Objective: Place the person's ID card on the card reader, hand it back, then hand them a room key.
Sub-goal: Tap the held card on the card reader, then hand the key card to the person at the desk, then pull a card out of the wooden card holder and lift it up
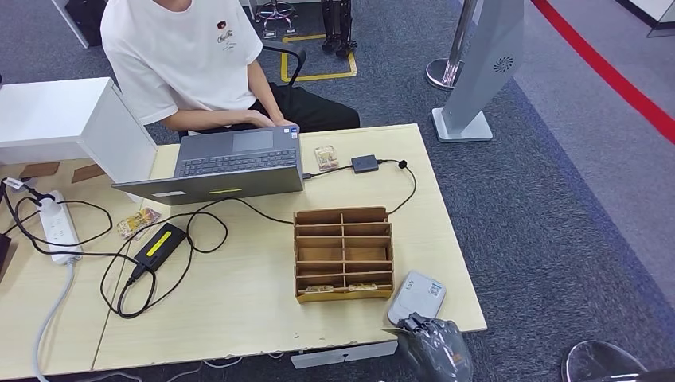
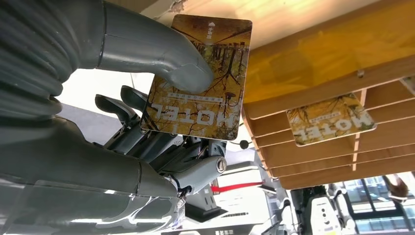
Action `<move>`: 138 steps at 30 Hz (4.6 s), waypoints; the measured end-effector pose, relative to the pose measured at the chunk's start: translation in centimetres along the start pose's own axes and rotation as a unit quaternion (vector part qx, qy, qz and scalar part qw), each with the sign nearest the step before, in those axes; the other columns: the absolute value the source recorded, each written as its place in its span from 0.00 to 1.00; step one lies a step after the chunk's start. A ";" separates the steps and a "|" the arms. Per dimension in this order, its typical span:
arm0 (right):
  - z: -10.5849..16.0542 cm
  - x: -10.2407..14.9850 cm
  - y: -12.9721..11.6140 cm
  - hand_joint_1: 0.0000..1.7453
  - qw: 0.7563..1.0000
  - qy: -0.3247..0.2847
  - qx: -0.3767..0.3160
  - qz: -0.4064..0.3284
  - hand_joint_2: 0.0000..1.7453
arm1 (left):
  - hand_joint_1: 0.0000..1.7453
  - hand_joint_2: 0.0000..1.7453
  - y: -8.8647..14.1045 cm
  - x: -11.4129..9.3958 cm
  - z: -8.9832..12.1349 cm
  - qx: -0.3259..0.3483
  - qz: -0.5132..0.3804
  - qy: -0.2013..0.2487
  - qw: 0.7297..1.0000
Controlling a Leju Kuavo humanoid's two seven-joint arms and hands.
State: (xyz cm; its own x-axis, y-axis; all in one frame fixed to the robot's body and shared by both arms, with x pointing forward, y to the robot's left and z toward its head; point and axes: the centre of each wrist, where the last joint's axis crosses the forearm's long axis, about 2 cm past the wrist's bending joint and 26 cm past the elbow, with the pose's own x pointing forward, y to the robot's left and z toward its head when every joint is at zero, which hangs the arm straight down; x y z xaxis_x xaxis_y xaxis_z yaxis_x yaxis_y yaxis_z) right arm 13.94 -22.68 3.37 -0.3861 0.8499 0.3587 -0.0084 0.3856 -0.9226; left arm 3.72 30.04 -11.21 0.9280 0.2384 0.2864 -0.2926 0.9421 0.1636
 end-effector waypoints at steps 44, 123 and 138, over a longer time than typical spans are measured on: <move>-29.1 3.4 -20.9 1.00 0.946 -0.065 -0.233 0.215 1.00 | 0.00 1.00 -0.1 1.0 -0.2 -0.020 -0.130 -0.042 0.990; -2.6 0.7 -5.7 0.00 0.989 -0.048 -0.137 0.025 1.00 | 0.00 1.00 0.2 -0.4 0.1 0.022 -0.015 -0.036 0.999; -4.8 2.2 -3.5 0.00 0.991 -0.077 -0.103 0.026 1.00 | 0.00 1.00 0.3 -0.3 0.0 0.020 -0.037 -0.036 0.998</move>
State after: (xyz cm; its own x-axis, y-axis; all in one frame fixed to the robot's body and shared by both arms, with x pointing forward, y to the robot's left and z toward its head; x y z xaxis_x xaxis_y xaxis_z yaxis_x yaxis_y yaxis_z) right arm 17.53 -20.40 8.09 -0.5168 0.8122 0.2706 0.1983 0.4210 -0.8851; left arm 3.40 30.21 -11.21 0.9288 0.1498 0.3391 -0.2342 0.9461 0.2237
